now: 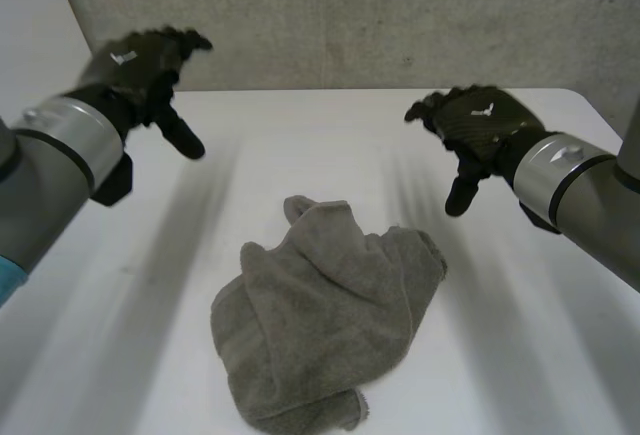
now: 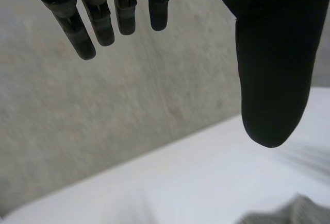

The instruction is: Fold the towel.

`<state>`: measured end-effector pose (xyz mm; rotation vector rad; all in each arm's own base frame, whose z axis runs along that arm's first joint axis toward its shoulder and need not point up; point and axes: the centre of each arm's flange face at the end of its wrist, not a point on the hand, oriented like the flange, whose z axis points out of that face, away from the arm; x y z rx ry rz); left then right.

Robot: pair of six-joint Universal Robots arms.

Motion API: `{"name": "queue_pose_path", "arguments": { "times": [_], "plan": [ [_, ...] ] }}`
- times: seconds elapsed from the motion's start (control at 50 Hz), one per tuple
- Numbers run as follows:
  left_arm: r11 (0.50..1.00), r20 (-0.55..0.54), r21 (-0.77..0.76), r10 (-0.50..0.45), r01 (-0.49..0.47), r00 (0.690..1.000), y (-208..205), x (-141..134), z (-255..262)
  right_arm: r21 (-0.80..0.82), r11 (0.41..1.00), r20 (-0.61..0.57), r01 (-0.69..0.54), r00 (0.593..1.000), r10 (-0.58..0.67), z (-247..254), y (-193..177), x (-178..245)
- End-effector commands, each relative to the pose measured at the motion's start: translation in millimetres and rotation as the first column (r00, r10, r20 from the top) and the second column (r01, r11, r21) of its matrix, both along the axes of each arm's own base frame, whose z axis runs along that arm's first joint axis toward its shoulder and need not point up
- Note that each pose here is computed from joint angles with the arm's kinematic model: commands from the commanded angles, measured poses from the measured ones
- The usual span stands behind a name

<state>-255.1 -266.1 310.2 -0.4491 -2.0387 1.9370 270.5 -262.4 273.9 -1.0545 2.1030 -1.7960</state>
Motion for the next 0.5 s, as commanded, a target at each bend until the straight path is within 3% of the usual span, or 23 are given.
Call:
{"name": "queue_pose_path", "arguments": {
  "times": [0.02, 0.14, 0.3, 0.5],
  "plan": [
    [0.980, 0.072, 0.196, -0.043, 0.029, 0.996, -3.4, -8.5, -54.1, 0.111, 0.992, -0.033, -0.066, 0.997, 0.070, -29.0, -3.4, 7.7],
    [0.948, 0.120, 0.318, -0.051, 0.010, 0.991, -4.3, -9.3, -102.3, 0.128, 0.976, -0.044, -0.178, 0.982, 0.185, -56.1, -16.7, 23.9],
    [0.949, 0.115, 0.317, -0.032, -0.006, 0.993, -9.7, -11.8, -138.4, 0.118, 0.950, -0.041, -0.290, 0.954, 0.296, -80.0, -25.9, 67.7],
    [0.939, 0.142, 0.345, -0.046, -0.006, 0.989, 2.5, -19.1, -166.4, 0.151, 0.941, 0.022, -0.302, 0.953, 0.302, -104.7, -42.2, 98.1]
  ]
}}
